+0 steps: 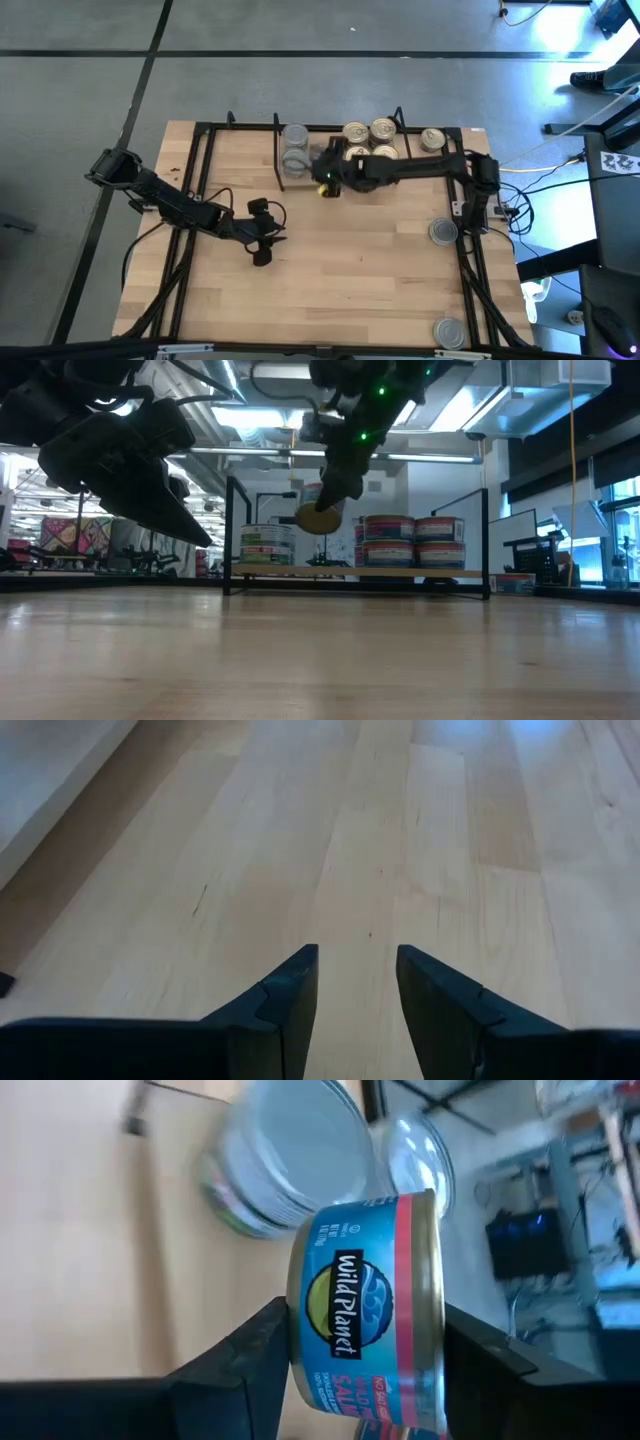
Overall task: Stack canned seafood by type on shelf
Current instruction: Put the blue pink tuna can on the shelf, then stack the blue pink tuna can on top of the other blue pink tuna can on the shelf
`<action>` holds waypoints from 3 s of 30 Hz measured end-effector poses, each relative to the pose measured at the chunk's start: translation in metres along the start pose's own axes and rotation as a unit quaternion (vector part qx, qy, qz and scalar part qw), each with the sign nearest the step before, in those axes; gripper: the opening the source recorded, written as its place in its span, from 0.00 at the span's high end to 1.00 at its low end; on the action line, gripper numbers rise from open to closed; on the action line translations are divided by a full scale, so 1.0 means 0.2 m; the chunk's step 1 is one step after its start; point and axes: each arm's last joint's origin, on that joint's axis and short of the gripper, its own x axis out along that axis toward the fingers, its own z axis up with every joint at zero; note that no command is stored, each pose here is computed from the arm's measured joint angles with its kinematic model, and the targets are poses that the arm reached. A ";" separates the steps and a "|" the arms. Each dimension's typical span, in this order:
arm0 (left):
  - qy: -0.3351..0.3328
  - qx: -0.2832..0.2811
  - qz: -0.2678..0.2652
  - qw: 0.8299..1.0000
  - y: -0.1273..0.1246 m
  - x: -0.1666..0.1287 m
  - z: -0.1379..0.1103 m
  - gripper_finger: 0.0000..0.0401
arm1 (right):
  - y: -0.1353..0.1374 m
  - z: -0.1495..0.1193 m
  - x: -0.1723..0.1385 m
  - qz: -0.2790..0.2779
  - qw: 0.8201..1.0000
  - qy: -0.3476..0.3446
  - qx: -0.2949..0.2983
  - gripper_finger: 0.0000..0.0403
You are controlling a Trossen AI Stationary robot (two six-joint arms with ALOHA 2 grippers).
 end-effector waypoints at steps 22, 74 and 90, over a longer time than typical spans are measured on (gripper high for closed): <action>0.000 0.002 0.001 1.000 0.00 0.00 0.00 0.66 | -0.17 -0.18 0.36 -0.001 0.995 0.050 0.088 0.51; -0.001 -0.014 0.000 1.000 0.00 0.00 0.00 0.66 | -0.11 -0.08 0.10 0.037 0.997 0.020 0.057 0.24; -0.015 -0.028 -0.006 0.999 0.00 0.00 0.01 0.66 | 0.35 -0.10 -0.76 0.171 0.978 0.092 0.077 0.24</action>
